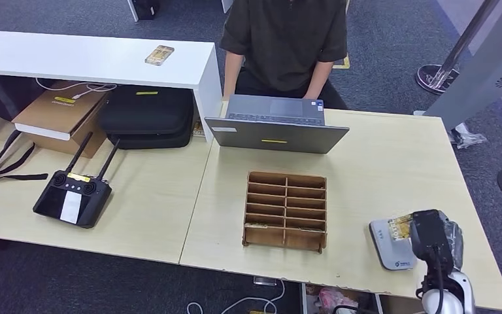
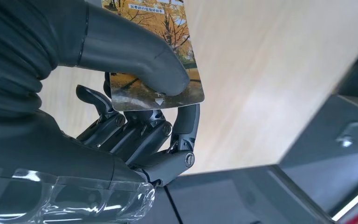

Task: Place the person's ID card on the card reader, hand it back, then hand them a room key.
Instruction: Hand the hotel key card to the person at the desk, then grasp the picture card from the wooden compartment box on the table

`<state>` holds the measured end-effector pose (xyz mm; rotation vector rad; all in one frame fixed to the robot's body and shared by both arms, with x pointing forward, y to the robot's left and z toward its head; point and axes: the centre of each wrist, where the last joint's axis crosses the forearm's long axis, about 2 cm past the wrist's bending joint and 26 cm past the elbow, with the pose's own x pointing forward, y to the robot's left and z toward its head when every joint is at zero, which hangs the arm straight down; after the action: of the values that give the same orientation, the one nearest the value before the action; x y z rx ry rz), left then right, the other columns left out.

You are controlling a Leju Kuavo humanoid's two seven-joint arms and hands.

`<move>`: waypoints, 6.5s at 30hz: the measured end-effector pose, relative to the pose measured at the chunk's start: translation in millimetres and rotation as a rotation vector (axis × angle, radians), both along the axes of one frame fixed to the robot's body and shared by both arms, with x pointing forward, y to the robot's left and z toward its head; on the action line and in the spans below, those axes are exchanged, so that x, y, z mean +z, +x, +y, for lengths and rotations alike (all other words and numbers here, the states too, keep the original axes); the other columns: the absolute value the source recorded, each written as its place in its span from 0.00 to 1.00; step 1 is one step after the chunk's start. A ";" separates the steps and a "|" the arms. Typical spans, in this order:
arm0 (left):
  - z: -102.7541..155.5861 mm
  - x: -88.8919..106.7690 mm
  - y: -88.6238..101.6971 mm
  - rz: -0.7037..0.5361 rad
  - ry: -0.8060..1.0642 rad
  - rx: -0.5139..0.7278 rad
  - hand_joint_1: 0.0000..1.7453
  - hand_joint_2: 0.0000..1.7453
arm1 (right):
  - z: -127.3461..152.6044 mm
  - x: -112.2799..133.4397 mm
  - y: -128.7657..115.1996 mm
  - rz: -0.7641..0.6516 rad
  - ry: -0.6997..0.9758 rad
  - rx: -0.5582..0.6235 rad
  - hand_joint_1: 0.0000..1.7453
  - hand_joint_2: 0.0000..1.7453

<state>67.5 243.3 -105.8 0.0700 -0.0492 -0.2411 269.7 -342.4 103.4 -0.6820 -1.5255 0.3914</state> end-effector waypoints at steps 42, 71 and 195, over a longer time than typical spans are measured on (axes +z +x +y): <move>1.5 -1.1 -6.4 -0.013 -0.005 0.036 0.00 0.00 | 22.4 97.3 -34.3 -0.674 -0.020 -0.132 1.00 1.00; -1.9 0.2 0.5 0.001 -0.024 -0.031 0.00 0.00 | 97.3 113.5 -23.9 -0.641 0.015 0.054 1.00 1.00; 1.4 -0.6 -2.4 0.002 -0.003 -0.058 0.00 0.00 | 41.3 94.3 41.5 -0.315 -0.294 0.194 0.00 1.00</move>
<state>65.1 244.6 -106.4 0.0653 -0.0496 -0.2988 311.2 -301.1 197.7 -0.8572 -1.8617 0.6903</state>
